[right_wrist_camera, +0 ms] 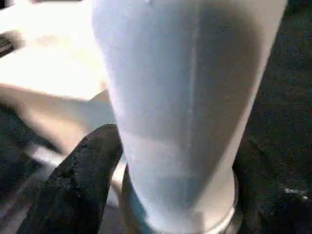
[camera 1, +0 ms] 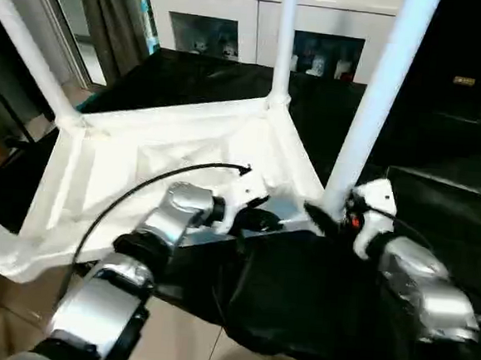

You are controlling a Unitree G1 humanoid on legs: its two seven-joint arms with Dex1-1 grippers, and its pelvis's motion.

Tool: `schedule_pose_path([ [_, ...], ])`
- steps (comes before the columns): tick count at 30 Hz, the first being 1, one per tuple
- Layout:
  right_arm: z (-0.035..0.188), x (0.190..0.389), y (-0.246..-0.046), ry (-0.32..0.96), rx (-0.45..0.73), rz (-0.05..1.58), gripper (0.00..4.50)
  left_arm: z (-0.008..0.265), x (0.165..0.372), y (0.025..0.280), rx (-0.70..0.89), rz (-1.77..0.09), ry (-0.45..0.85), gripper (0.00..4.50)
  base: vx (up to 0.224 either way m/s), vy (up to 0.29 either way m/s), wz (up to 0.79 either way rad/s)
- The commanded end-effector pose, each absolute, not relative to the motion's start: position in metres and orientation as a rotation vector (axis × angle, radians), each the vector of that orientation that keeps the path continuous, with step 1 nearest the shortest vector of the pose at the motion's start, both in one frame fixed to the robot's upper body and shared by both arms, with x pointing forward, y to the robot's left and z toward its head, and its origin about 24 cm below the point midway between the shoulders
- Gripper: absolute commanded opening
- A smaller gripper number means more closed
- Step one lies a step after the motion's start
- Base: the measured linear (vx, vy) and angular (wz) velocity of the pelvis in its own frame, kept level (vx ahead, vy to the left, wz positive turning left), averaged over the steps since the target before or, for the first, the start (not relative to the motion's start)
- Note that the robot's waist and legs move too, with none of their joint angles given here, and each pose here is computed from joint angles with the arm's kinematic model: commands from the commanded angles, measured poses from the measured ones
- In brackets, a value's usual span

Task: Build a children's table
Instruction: Rotate leg to tighten

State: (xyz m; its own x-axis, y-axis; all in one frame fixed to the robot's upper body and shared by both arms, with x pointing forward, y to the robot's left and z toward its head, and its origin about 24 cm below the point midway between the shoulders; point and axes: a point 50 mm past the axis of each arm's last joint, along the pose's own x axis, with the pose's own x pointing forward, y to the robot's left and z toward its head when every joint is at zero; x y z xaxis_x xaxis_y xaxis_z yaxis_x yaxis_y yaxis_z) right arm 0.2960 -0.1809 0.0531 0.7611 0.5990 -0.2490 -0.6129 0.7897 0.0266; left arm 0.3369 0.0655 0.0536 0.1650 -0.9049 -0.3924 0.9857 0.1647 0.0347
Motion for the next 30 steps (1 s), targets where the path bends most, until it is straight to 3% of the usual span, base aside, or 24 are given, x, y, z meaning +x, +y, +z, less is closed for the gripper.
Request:
schedule_pose_path([
  [1,0.040,0.282,-0.147,0.319,-0.016,0.894,3.48,0.059,0.330,0.049,0.287,-1.479,0.244,0.00,0.053,-0.007,-0.01],
  [4,0.048,0.268,-0.170,0.360,-0.058,1.034,3.48,0.057,0.324,0.068,0.322,-1.601,0.297,0.00,0.052,-0.002,-0.01],
  [10,0.052,0.265,-0.186,0.375,-0.088,1.054,3.48,0.057,0.321,0.083,0.336,-1.665,0.345,0.00,0.008,0.000,0.00],
  [17,0.056,0.262,-0.186,0.366,-0.055,1.099,2.75,0.058,0.321,0.087,0.332,-1.666,0.342,0.00,0.000,0.000,0.00],
  [22,0.054,0.259,-0.182,0.374,-0.039,1.116,2.63,0.059,0.322,0.088,0.332,-1.650,0.332,0.00,0.000,0.000,0.00],
  [27,0.044,0.259,-0.179,0.388,-0.019,1.025,2.59,0.059,0.328,0.083,0.324,-1.547,0.309,0.00,0.000,0.000,0.00],
  [29,0.027,0.270,-0.177,0.407,-0.040,0.800,2.59,0.060,0.336,0.070,0.306,-1.428,0.272,0.00,0.000,0.000,0.00],
  [30,0.027,0.270,-0.177,0.407,-0.040,0.800,2.58,0.060,0.336,0.070,0.306,-1.428,0.272,0.00,0.000,0.000,0.00],
])
